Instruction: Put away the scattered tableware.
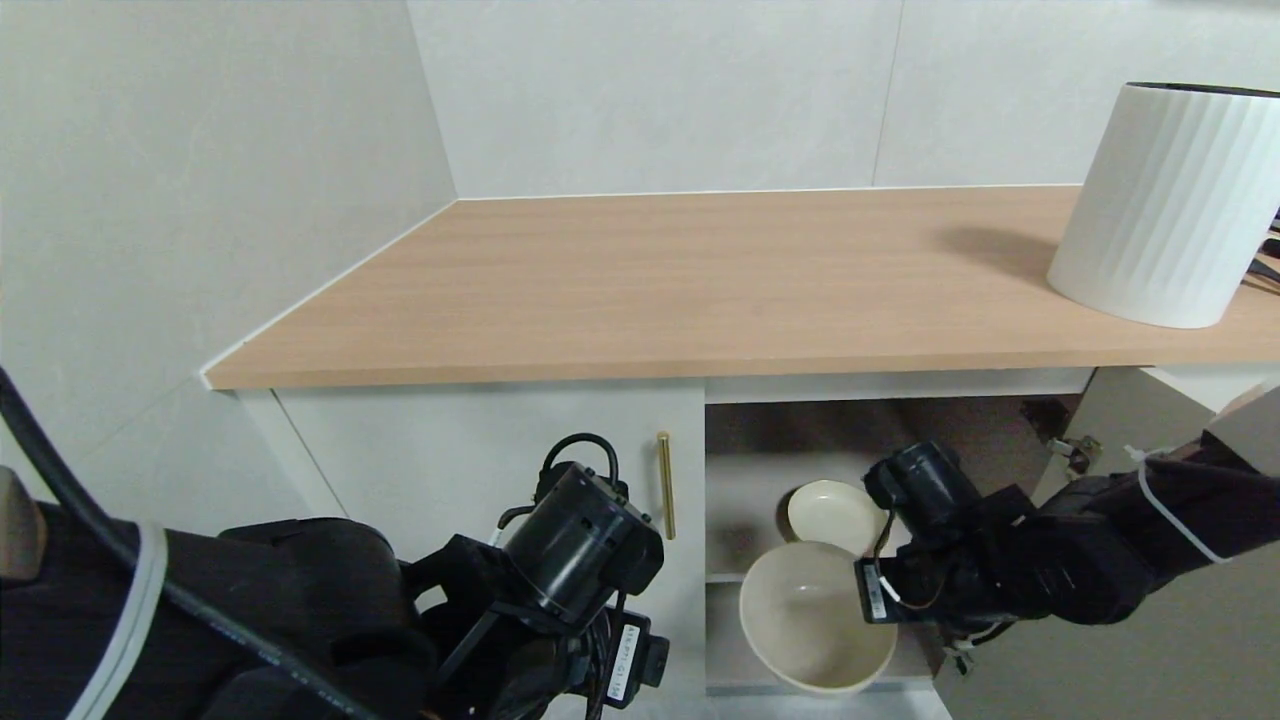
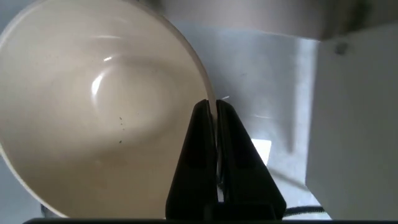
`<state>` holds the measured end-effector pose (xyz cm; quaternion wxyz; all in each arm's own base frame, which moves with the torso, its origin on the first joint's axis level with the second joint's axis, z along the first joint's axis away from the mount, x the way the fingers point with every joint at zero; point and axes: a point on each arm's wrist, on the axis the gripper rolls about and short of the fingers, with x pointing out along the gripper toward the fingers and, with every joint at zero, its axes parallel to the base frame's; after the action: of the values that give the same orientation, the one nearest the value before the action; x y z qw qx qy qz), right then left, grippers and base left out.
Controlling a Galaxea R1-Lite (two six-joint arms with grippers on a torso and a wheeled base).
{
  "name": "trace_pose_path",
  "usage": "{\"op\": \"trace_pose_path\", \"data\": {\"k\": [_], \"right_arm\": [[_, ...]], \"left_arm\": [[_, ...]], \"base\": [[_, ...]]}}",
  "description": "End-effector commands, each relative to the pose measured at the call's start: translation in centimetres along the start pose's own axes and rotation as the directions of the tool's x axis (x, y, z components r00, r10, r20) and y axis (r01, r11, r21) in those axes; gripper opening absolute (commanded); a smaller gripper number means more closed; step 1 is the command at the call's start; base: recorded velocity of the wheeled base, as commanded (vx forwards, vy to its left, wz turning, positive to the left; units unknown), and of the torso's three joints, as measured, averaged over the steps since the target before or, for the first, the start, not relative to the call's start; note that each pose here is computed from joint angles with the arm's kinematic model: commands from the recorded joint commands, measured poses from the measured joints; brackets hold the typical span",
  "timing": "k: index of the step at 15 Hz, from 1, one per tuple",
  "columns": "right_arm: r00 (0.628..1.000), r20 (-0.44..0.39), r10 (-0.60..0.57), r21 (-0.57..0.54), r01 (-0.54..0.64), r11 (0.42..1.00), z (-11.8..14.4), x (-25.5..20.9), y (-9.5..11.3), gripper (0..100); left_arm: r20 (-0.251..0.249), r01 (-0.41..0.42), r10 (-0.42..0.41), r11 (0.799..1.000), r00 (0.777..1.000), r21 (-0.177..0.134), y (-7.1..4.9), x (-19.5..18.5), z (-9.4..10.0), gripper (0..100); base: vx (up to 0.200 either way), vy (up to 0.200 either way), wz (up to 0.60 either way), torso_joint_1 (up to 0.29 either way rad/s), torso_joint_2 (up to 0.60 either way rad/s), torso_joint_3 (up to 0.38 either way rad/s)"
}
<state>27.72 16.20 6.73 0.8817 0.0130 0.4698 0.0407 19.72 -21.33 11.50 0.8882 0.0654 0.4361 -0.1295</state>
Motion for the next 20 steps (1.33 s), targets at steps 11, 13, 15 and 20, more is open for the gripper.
{"op": "trace_pose_path", "data": {"k": [11,13,15,20], "right_arm": [[0.952,0.253,-0.171,0.345,0.077,0.935,5.0,7.6,-4.5,0],[0.951,0.252,-0.179,0.362,0.079,0.929,5.3,8.4,-4.8,0],[0.948,0.253,-0.193,0.395,0.080,0.915,5.8,9.5,-5.2,0],[0.945,0.246,-0.214,0.417,0.096,0.904,6.3,11.4,-6.0,0]], "left_arm": [[-0.001,-0.004,0.004,1.000,1.000,-0.005,0.1,0.1,0.1,100],[-0.001,-0.004,0.004,1.000,1.000,-0.005,0.1,0.1,0.1,100],[-0.003,-0.005,0.005,1.000,1.000,-0.005,0.1,0.1,0.0,100],[-0.005,-0.006,0.006,1.000,1.000,-0.004,0.1,0.2,0.0,100]], "base": [[0.000,0.000,0.00,0.000,0.00,0.000],[0.000,0.000,0.00,0.000,0.00,0.000],[0.000,0.000,0.00,0.000,0.00,0.000],[0.000,0.000,0.00,0.000,0.00,0.000]]}}
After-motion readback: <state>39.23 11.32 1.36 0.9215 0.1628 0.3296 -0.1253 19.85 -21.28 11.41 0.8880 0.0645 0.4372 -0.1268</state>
